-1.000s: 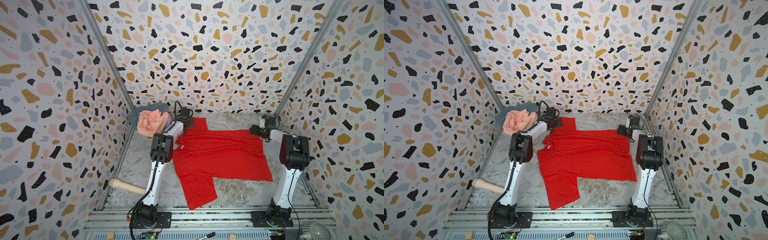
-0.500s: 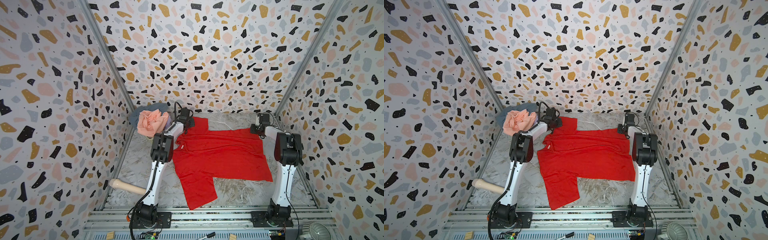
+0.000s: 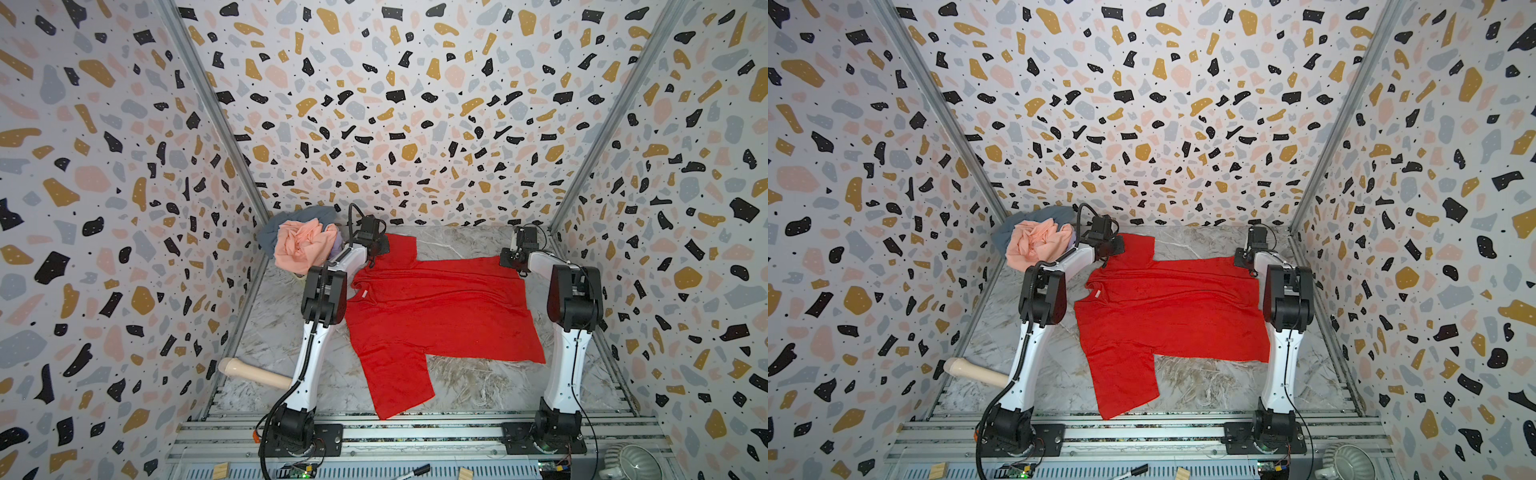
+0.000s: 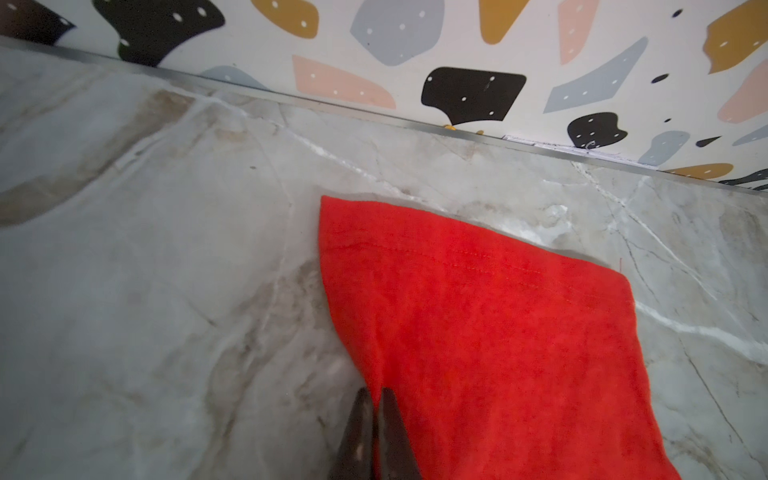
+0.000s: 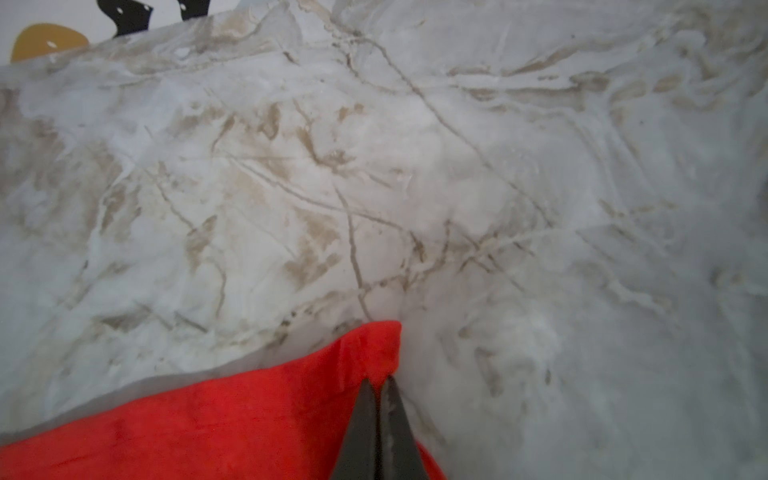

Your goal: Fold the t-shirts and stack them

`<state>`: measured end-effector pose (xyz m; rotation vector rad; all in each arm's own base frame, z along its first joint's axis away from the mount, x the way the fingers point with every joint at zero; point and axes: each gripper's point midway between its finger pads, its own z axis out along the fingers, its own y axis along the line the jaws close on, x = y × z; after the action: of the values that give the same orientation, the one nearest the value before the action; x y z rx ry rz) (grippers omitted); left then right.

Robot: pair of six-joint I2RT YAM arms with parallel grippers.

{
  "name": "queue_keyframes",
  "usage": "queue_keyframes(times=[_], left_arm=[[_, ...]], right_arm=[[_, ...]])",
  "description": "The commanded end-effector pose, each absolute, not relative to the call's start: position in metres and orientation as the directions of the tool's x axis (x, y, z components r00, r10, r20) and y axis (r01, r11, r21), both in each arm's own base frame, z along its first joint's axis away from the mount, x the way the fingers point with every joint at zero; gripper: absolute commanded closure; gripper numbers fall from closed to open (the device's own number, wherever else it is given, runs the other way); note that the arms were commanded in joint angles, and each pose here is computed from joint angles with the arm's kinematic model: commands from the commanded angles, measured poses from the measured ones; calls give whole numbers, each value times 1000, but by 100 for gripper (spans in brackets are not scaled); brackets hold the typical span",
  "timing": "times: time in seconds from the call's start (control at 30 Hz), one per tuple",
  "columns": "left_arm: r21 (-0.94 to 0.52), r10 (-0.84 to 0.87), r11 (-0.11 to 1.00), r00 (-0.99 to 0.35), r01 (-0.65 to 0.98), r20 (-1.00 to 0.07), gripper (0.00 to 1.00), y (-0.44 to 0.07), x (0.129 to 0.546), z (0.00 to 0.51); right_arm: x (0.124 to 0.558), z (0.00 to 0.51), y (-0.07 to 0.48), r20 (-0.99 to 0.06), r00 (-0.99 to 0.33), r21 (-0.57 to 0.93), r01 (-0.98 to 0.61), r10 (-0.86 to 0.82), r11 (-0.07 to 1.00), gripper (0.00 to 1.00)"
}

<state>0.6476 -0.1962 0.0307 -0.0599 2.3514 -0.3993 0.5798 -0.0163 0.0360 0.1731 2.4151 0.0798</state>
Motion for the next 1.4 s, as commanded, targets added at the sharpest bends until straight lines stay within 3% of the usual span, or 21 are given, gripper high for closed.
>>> queue_keyframes(times=[0.0,0.2,0.43,1.07,1.37], left_arm=[[-347,-184,931,-674,115,-715,100,-201,656,73],[-351,-194,918,-562,186,-804,100,-197,655,155],[-301,-169,925,-458,233,-873,100,-193,650,215],[-220,-106,944,-407,245,-907,100,-182,634,247],[-216,-99,954,-463,208,-881,100,-159,561,231]], right_arm=[[584,117,-6,-769,-624,142,46,139,989,100],[581,200,-6,-879,-462,127,2,113,992,100],[578,214,-6,-896,-428,136,-1,123,991,100],[574,218,-35,-906,-391,160,39,163,986,100],[533,196,-32,-888,-437,148,28,145,989,100]])
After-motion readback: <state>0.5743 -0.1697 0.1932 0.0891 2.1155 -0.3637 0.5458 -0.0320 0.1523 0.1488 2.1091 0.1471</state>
